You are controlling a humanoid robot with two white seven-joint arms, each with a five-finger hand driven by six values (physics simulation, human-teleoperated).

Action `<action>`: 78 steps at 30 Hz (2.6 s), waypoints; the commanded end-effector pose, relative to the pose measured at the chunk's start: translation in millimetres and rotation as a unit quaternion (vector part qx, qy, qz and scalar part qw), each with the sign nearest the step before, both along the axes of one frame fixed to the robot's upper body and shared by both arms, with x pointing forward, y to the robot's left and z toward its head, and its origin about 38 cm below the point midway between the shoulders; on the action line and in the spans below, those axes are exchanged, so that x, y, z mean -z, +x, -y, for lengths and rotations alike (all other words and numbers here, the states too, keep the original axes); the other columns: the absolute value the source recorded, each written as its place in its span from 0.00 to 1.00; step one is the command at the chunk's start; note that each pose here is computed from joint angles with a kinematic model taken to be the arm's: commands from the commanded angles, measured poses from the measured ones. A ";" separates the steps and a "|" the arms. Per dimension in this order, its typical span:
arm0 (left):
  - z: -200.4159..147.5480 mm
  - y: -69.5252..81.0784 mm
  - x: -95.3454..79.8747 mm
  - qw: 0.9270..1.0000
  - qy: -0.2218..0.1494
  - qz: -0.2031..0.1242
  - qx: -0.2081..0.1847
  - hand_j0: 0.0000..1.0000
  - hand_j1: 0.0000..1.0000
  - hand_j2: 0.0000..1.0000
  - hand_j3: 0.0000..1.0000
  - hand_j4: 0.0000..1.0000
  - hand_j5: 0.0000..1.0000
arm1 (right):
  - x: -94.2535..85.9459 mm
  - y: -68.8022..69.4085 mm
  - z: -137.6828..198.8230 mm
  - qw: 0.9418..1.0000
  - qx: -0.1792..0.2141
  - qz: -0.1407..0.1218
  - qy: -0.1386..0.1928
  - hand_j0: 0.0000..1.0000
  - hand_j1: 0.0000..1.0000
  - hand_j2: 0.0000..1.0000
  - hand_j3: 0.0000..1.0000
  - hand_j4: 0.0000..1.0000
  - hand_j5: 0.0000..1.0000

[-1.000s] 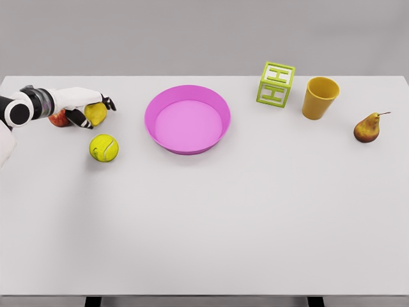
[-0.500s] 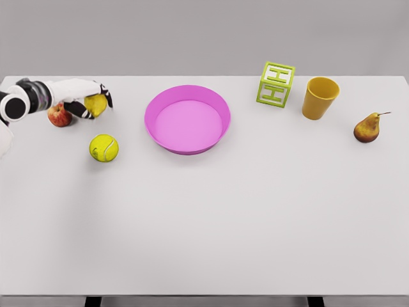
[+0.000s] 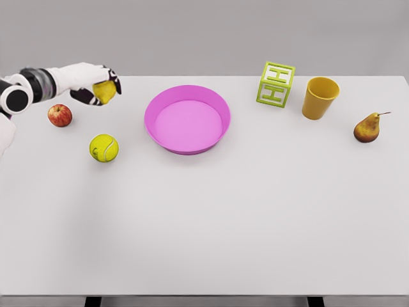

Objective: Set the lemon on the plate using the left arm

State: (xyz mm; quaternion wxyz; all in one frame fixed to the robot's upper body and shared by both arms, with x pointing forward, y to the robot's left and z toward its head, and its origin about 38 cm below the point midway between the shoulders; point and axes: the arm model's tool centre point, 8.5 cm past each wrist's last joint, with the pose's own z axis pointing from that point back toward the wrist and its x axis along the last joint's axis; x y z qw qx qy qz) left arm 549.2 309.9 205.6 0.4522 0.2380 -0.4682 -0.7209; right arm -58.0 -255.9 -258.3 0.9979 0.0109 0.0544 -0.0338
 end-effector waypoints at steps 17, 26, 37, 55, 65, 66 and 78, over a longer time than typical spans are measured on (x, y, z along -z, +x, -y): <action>59.8 -0.9 -15.6 0.997 -0.021 0.034 0.066 0.55 0.55 0.55 0.55 0.55 0.55 | 0.0 0.2 0.0 1.000 0.000 0.000 0.000 1.00 1.00 1.00 1.00 1.00 1.00; 85.9 -8.3 -11.5 0.993 -0.029 0.040 0.111 0.55 0.55 0.55 0.55 0.55 0.55 | 0.0 -0.2 -0.2 1.000 0.001 0.000 0.000 1.00 1.00 1.00 1.00 1.00 1.00; 121.0 -13.1 -3.0 0.989 -0.050 0.036 0.138 0.55 0.55 0.55 0.55 0.55 0.55 | 0.0 -0.2 -0.2 1.000 0.001 0.000 0.000 1.00 1.00 1.00 1.00 1.00 1.00; 154.1 -19.9 9.6 0.984 -0.048 0.022 0.170 1.00 1.00 1.00 1.00 1.00 1.00 | 0.0 -0.2 -0.2 1.000 0.000 0.000 0.000 1.00 1.00 1.00 1.00 1.00 1.00; 134.5 -51.5 -31.5 0.967 -0.075 0.088 0.228 1.00 1.00 1.00 1.00 1.00 1.00 | 0.0 -0.2 -0.2 1.000 0.000 0.000 0.000 1.00 1.00 1.00 1.00 1.00 1.00; 119.7 -59.3 -38.0 0.965 -0.085 0.093 0.229 1.00 1.00 1.00 1.00 1.00 1.00 | 0.0 0.2 0.0 1.000 0.000 0.000 0.000 1.00 1.00 1.00 1.00 1.00 1.00; 0.1 -121.8 -75.3 0.959 -0.181 0.139 0.170 1.00 1.00 1.00 1.00 1.00 1.00 | 0.0 0.3 0.0 1.000 0.001 0.000 0.000 1.00 1.00 1.00 1.00 1.00 1.00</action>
